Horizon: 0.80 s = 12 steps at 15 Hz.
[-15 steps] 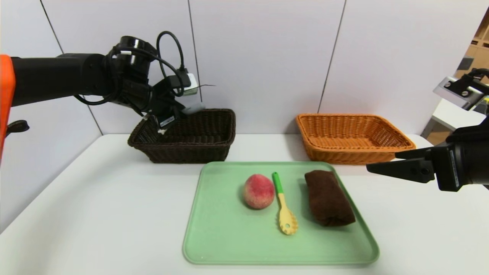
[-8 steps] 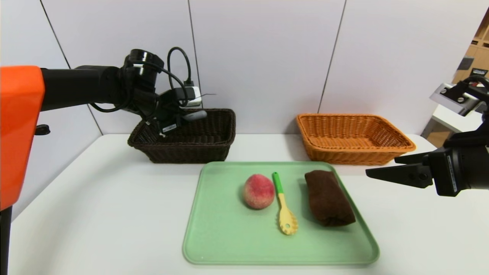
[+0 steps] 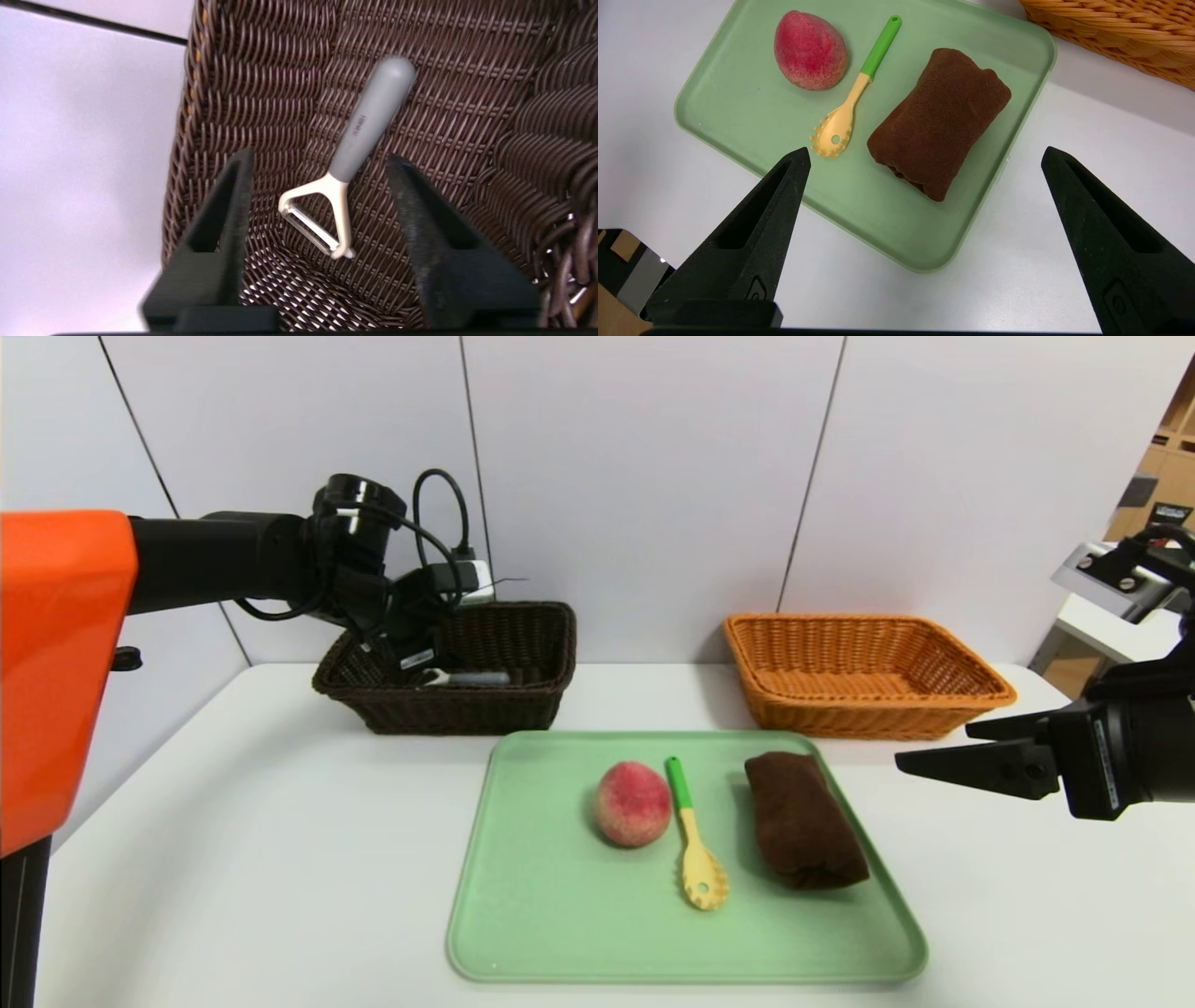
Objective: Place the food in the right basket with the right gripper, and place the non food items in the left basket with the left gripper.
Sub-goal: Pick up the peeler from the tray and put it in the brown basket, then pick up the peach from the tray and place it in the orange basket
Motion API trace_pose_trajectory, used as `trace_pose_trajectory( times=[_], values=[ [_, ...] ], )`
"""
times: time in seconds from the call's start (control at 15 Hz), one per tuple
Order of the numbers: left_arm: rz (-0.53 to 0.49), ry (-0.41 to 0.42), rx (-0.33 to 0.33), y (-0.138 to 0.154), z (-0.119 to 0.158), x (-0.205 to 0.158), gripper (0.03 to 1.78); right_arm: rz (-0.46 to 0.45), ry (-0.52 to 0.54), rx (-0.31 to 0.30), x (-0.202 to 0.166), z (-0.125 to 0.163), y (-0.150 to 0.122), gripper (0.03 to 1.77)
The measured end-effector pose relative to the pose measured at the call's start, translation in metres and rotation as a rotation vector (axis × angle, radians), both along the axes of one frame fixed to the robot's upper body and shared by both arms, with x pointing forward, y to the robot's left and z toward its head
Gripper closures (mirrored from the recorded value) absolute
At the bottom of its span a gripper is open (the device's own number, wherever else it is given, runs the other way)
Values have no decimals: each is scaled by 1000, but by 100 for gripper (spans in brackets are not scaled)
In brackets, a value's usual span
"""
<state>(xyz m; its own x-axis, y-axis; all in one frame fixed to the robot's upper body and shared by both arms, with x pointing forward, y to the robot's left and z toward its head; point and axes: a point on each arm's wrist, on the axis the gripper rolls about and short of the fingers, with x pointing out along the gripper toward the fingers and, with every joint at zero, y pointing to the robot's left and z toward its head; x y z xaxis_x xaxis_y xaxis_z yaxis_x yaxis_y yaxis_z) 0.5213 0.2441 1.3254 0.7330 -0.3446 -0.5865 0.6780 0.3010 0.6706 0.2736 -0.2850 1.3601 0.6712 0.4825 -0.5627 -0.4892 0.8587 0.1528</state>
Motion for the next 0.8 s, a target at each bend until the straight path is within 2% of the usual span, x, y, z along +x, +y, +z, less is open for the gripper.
trace_pose_trajectory(
  times=[0.2,0.4,0.6,0.8],
  values=[
    [57,6,-89,-1,12,-5,52,-5,2,0,0,-1,-1,9],
    [145,50,-281,-18,34,-23,39,-8,3,1,0,-1,-2,9],
    [232,188,-506,-48,57,-57,30,-15,2,2,-1,-1,-3,9],
    [304,331,-671,-82,78,-106,24,-29,2,1,-2,-2,-6,9]
  ],
)
